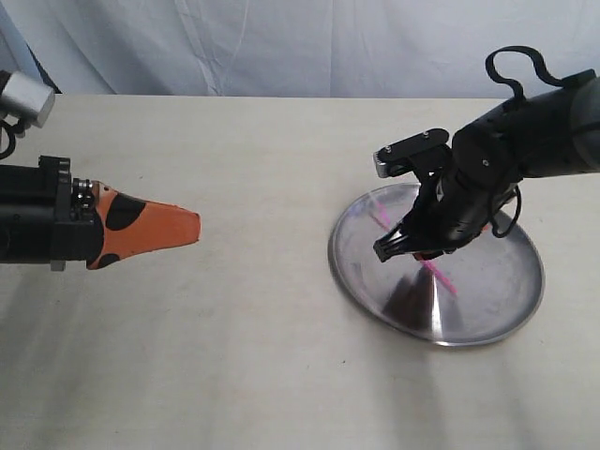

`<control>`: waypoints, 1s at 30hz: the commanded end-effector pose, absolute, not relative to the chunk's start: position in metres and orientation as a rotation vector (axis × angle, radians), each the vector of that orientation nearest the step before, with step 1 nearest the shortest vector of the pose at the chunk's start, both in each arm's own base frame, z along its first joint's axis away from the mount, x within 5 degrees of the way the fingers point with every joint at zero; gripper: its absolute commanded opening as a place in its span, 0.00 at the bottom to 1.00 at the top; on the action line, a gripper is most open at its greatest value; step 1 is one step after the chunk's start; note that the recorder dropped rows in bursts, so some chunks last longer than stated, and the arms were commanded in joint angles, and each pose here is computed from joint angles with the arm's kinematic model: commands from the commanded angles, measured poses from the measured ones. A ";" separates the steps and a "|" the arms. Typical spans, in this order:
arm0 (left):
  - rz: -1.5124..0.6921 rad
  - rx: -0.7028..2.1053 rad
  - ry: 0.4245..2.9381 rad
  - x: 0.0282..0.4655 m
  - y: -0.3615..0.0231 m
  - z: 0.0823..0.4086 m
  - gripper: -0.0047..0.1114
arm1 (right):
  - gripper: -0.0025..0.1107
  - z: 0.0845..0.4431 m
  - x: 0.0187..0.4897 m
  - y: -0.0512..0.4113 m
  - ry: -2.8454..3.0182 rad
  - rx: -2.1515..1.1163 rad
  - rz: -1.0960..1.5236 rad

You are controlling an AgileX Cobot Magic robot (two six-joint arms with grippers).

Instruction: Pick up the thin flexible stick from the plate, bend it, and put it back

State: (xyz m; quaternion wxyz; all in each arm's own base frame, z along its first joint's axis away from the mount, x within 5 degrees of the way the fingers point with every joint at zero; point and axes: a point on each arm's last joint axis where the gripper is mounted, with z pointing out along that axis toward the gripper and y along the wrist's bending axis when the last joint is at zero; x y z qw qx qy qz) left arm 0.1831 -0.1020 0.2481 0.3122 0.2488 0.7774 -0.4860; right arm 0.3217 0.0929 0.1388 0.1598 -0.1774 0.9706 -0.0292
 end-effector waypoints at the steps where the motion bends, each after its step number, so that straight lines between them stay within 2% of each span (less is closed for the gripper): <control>1: -1.288 0.659 2.055 0.182 -0.103 0.247 0.22 | 0.50 0.141 0.326 0.092 2.736 -0.517 -0.085; 7: -1.288 0.659 2.055 0.182 -0.103 0.247 0.22 | 0.44 0.141 0.324 0.088 2.770 -0.470 -0.132; 9: -1.288 0.659 2.055 0.182 -0.103 0.247 0.22 | 0.39 0.145 0.322 0.082 2.784 -0.419 -0.205; 12: -1.268 0.647 2.062 0.183 -0.102 0.247 0.22 | 0.18 0.158 0.320 0.073 2.776 -0.287 -0.316; 13: -1.249 0.630 2.067 0.185 -0.101 0.246 0.22 | 0.02 0.173 0.317 0.070 2.743 -0.253 -0.340; 17: -1.190 0.557 2.076 0.191 -0.099 0.245 0.14 | 0.02 0.212 0.307 0.065 2.648 -0.221 -0.335; 19: -1.116 0.462 2.086 0.199 -0.095 0.244 0.04 | 0.02 0.244 0.293 0.058 2.581 -0.178 -0.346; 22: -1.045 0.339 2.089 0.207 -0.090 0.244 0.04 | 0.02 0.278 0.276 0.050 2.497 -0.128 -0.330; 24: -0.952 0.182 2.083 0.217 -0.082 0.243 0.04 | 0.02 0.316 0.249 0.042 2.370 -0.075 -0.278; 27: -0.909 0.157 2.033 0.222 -0.079 0.246 0.04 | 0.02 0.339 0.217 0.032 2.272 -0.037 -0.239; 30: -0.854 0.174 1.933 0.227 -0.077 0.253 0.04 | 0.02 0.345 0.176 0.018 2.203 -0.008 -0.216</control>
